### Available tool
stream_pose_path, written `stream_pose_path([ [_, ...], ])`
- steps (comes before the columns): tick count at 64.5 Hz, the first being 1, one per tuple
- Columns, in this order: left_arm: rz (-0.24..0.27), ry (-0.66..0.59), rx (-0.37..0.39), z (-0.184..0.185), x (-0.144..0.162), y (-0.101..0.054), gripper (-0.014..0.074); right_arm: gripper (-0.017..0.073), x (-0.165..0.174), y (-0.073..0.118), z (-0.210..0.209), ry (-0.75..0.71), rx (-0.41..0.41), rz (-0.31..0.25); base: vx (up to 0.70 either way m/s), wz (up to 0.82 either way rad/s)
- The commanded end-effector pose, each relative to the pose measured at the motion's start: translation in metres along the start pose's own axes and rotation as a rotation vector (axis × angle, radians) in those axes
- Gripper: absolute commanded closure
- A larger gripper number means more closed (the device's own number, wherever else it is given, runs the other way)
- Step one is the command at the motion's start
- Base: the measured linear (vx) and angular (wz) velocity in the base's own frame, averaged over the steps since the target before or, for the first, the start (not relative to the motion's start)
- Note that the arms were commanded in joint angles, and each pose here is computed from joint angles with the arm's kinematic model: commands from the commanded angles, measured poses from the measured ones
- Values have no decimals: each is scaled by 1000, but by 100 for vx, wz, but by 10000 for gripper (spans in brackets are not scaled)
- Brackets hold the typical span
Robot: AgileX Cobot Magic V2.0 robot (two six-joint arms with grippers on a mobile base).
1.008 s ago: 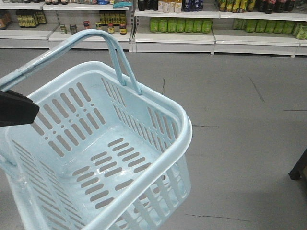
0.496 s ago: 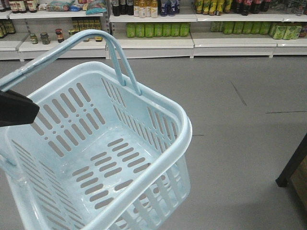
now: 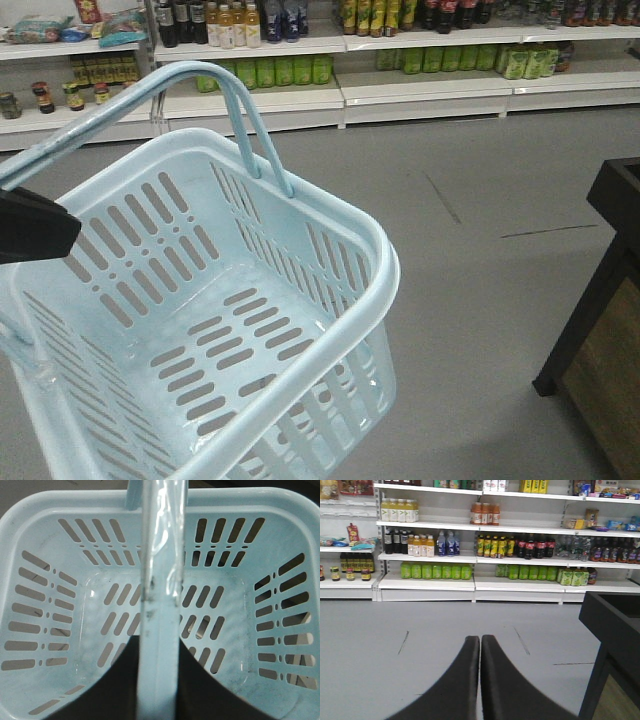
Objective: Pick three apples into basket with both arms
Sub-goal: 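Drive the base across the floor toward the apple and orange table, then approach the table with apples, carrying the basket in the left gripper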
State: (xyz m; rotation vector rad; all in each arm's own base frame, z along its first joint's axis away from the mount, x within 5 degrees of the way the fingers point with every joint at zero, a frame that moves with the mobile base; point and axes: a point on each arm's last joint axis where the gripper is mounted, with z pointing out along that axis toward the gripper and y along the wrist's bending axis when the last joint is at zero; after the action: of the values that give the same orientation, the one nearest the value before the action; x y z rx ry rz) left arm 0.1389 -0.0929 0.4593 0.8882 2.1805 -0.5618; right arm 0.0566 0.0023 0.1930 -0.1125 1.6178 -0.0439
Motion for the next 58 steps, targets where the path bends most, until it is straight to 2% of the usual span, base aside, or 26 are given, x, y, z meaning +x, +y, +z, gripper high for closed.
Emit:
stream_pose_path([
  [1,2,-99,14,-11,-9,-7,600,564,-3,0,-1,-78,8,-6,22,-33],
  [58,2,-99,14,-11,-9,-7,600,564,-3,0,-1,-78,8,-6,20,-36],
])
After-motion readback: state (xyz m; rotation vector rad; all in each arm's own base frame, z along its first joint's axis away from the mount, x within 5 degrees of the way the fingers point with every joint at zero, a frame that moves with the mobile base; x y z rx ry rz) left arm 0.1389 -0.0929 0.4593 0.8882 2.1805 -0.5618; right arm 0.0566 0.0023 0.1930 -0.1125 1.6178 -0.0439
